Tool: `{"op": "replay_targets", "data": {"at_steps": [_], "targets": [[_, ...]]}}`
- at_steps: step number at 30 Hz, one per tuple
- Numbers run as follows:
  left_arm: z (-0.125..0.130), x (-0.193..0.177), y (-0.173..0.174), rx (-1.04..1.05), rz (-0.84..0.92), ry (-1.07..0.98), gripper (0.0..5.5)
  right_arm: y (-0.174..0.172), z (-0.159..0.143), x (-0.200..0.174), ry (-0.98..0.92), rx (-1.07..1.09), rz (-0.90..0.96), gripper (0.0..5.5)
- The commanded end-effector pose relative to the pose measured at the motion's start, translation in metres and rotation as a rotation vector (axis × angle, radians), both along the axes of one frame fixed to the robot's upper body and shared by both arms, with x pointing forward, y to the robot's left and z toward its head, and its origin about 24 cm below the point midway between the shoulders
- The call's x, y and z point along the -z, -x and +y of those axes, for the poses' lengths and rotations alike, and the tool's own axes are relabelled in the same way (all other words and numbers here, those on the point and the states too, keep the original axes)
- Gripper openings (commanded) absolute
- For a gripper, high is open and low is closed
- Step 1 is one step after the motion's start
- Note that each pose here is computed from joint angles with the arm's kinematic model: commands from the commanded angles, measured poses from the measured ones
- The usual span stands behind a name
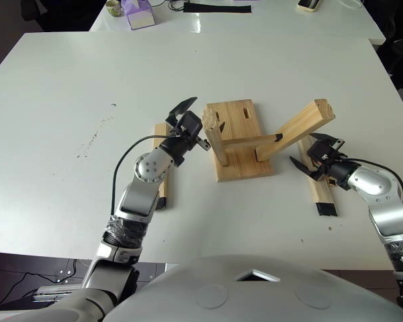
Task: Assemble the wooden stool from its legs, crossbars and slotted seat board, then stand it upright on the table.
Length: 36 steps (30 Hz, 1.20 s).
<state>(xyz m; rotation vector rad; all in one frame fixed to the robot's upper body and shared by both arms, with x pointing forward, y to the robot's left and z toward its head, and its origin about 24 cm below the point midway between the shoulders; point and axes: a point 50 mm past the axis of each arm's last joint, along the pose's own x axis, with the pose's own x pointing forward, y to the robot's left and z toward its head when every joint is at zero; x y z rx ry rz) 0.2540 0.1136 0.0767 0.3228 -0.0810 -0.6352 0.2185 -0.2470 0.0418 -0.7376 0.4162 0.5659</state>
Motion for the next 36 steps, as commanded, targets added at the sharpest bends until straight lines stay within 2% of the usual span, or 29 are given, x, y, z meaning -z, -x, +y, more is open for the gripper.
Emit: {"op": "replay_targets", "data": {"at_steps": [1, 5, 10, 17, 23, 30, 36], "targets": [[-0.008, -0.005, 0.002, 0.046, -0.001, 0.004, 5.07, 0.007, -0.008, 0.012, 0.062, 0.025, 0.069, 4.45], [-0.017, -0.011, 0.009, 0.129, -0.003, 0.008, 5.07, 0.002, 0.009, -0.008, -0.017, -0.043, 0.013, 4.45], [-0.012, -0.028, 0.015, 0.221, 0.003, 0.001, 5.07, 0.007, 0.027, -0.04, -0.112, -0.137, 0.002, 4.45], [-0.021, -0.026, 0.036, 0.335, 0.145, 0.046, 5.07, 0.016, 0.027, -0.051, -0.069, -0.19, 0.058, 4.45], [-0.02, -0.029, 0.039, 0.375, 0.241, 0.103, 5.07, 0.03, 0.02, -0.054, -0.043, -0.225, 0.128, 4.45], [-0.017, -0.041, 0.033, 0.398, 0.354, 0.241, 5.07, 0.044, 0.031, -0.054, -0.114, -0.301, 0.207, 4.45], [0.0, -0.049, -0.009, 0.296, 0.231, 0.137, 5.07, 0.068, 0.044, -0.045, -0.145, -0.415, 0.334, 4.45]]}}
